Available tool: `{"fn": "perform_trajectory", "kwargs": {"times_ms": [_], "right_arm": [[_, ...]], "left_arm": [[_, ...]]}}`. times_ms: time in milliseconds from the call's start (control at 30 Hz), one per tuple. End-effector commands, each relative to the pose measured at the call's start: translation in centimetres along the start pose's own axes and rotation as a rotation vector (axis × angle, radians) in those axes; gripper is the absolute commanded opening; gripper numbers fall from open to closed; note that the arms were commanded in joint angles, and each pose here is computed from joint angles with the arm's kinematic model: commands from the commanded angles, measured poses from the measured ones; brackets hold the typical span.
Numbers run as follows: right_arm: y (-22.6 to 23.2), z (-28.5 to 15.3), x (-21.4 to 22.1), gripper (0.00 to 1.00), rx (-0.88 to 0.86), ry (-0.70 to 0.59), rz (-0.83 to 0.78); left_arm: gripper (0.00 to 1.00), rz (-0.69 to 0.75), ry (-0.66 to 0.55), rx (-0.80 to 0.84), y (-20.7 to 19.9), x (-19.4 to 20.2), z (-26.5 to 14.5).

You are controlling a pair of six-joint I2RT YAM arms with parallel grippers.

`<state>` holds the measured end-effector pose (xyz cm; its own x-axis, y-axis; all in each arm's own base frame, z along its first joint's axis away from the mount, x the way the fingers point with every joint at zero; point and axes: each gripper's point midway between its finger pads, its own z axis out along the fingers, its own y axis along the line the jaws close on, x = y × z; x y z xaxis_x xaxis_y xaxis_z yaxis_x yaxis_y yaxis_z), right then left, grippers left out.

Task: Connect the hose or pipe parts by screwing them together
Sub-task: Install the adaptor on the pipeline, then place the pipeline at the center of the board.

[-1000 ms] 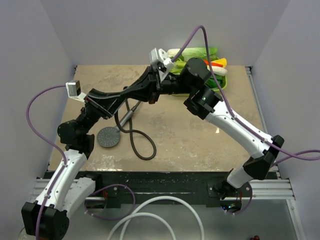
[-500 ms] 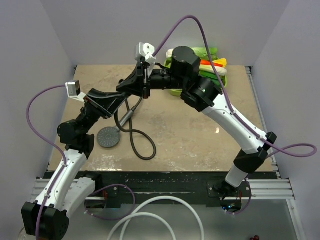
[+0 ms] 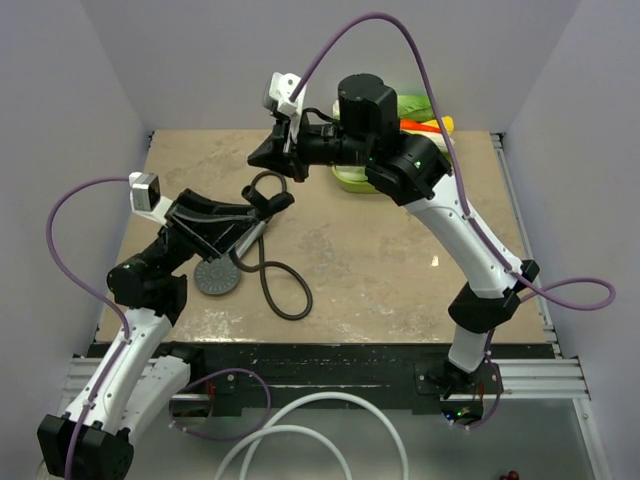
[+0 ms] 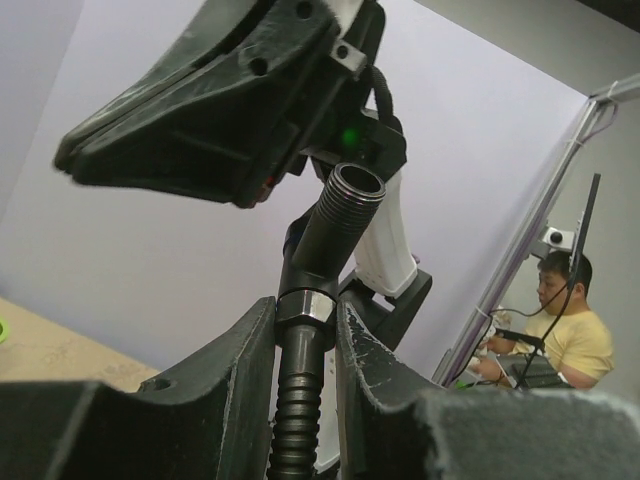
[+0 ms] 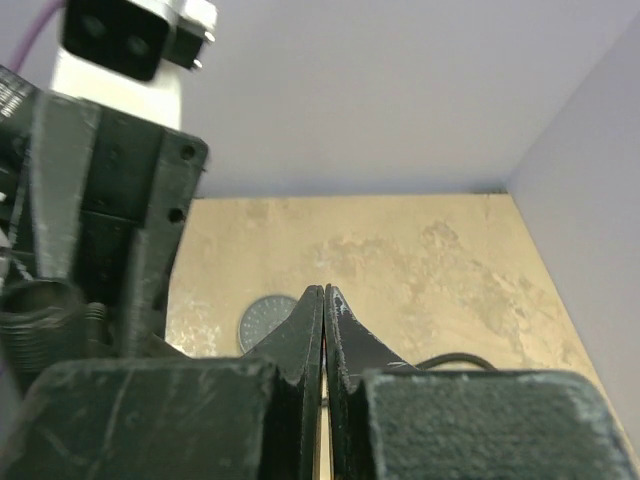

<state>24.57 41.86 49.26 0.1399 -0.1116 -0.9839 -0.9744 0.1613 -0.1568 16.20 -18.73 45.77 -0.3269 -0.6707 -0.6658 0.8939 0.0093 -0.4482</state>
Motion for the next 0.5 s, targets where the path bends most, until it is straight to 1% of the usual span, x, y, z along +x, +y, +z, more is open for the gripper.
{"fn": "perform_trajectory", "kwargs": {"times_ms": [0, 67, 133, 167, 200, 233, 300, 333, 367, 400, 433, 467], "right_arm": [[-0.6, -0.8, 0.9, 0.0, 0.036, 0.044, -0.032], [-1.4, -1.5, 0.8, 0.0, 0.081, 0.041, -0.038], [-3.4, -2.7, -0.3, 0.0, 0.172, 0.01, -0.055], [-4.2, -3.1, -0.1, 0.0, 0.204, 0.007, -0.049], [-5.4, -3.8, -1.0, 0.0, 0.242, -0.033, -0.05], [-5.8, -3.9, -0.3, 0.0, 0.255, -0.028, -0.043], [-6.2, -5.6, -2.2, 0.0, 0.301, -0.085, -0.067], [-6.7, -5.8, -1.3, 0.0, 0.321, -0.071, -0.059], [-6.2, -6.9, -2.4, 0.0, 0.327, -0.098, -0.077], [-6.0, -7.3, -2.9, 0.07, 0.33, -0.123, -0.094], [-5.5, -7.2, -1.9, 0.11, 0.3, -0.112, -0.094], [-4.7, -8.2, -2.7, 0.21, 0.289, -0.135, -0.122]], "left_arm": [[0.0, 0.049, -0.011, 0.095, -2.8, -0.6, 0.2], [0.0, 0.036, -0.007, 0.089, -2.6, -0.4, 0.1], [0.0, 0.01, -0.002, 0.076, -2.2, 0.0, 0.0], [0.0, -0.005, -0.003, 0.064, -1.8, 0.1, 0.0], [0.0, -0.031, -0.001, 0.042, -1.2, 0.2, 0.0], [0.0, -0.05, 0.001, 0.025, -0.6, 0.4, -0.1], [0.0, -0.074, 0.003, -0.01, 0.4, 0.7, -0.2], [0.0, -0.084, 0.005, -0.025, 0.9, 0.9, -0.3], [0.0, -0.091, 0.009, -0.038, 1.3, 1.0, -0.3], [0.0, -0.097, 0.011, -0.044, 1.6, 1.1, -0.3], [0.0, -0.099, 0.01, -0.047, 1.7, 1.1, -0.3], [0.0, -0.102, 0.012, -0.048, 1.7, 1.1, -0.2]]}}
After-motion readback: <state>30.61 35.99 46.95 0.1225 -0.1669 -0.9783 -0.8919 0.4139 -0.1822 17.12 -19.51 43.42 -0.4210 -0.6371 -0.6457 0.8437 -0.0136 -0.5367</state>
